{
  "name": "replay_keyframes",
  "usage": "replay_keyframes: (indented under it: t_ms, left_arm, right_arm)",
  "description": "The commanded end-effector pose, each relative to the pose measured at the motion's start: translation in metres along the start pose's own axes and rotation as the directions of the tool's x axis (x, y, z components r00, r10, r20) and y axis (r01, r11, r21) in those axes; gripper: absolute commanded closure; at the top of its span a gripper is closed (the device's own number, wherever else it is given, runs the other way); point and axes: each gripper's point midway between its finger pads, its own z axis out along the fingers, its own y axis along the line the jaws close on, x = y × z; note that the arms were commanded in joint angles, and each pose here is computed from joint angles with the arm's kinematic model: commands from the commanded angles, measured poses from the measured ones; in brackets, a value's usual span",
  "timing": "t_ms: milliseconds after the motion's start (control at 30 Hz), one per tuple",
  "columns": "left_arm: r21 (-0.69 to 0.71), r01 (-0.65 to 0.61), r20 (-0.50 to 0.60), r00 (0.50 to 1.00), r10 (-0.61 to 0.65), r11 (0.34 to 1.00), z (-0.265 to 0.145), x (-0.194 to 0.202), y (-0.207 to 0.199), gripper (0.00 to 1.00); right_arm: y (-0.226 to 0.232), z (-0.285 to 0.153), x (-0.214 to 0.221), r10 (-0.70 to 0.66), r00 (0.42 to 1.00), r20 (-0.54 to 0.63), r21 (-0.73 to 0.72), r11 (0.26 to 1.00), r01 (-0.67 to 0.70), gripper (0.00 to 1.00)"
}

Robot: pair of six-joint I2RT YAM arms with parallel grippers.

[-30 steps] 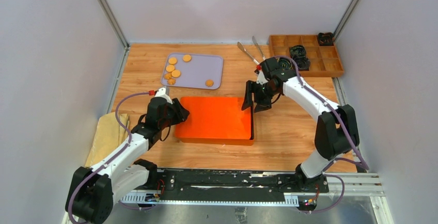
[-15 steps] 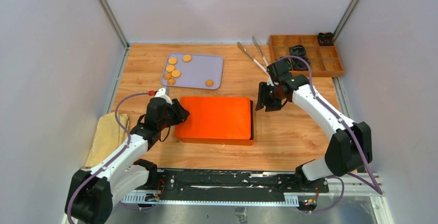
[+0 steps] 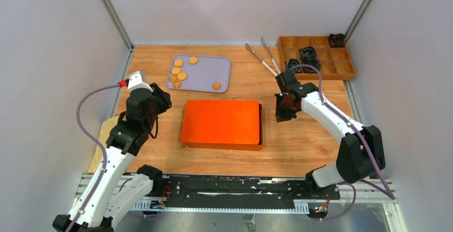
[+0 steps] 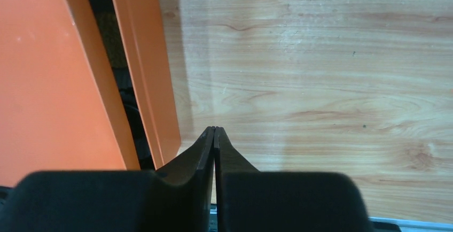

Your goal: Pack the cookies

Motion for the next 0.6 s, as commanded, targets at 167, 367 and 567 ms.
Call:
replay_keyframes:
  t_ms: [167, 367, 567]
  left_arm:
    - [-0.373, -0.156, -0.224, 0.972, 0.075, 0.915, 0.02, 0.063, 0.075, 0.7]
    - [-0.372, -0.199, -0.309, 0.948, 0.082, 0.906, 0.04, 0.098, 0.083, 0.72]
    - [-0.299, -0.181, -0.395, 0.917, 0.051, 0.937, 0.056, 0.134, 0.073, 0.73]
  right_arm:
    - [-0.001, 0.03, 0.002, -0.009, 0.998, -0.069, 0.019, 1.0, 0.01, 1.0]
    - [0.003, 0.044, 0.009, -0.019, 0.994, -0.105, -0.006, 1.0, 0.018, 1.0]
    - [0.001, 0.057, 0.019, -0.02, 0.989, -0.148, 0.0, 1.0, 0.02, 1.0]
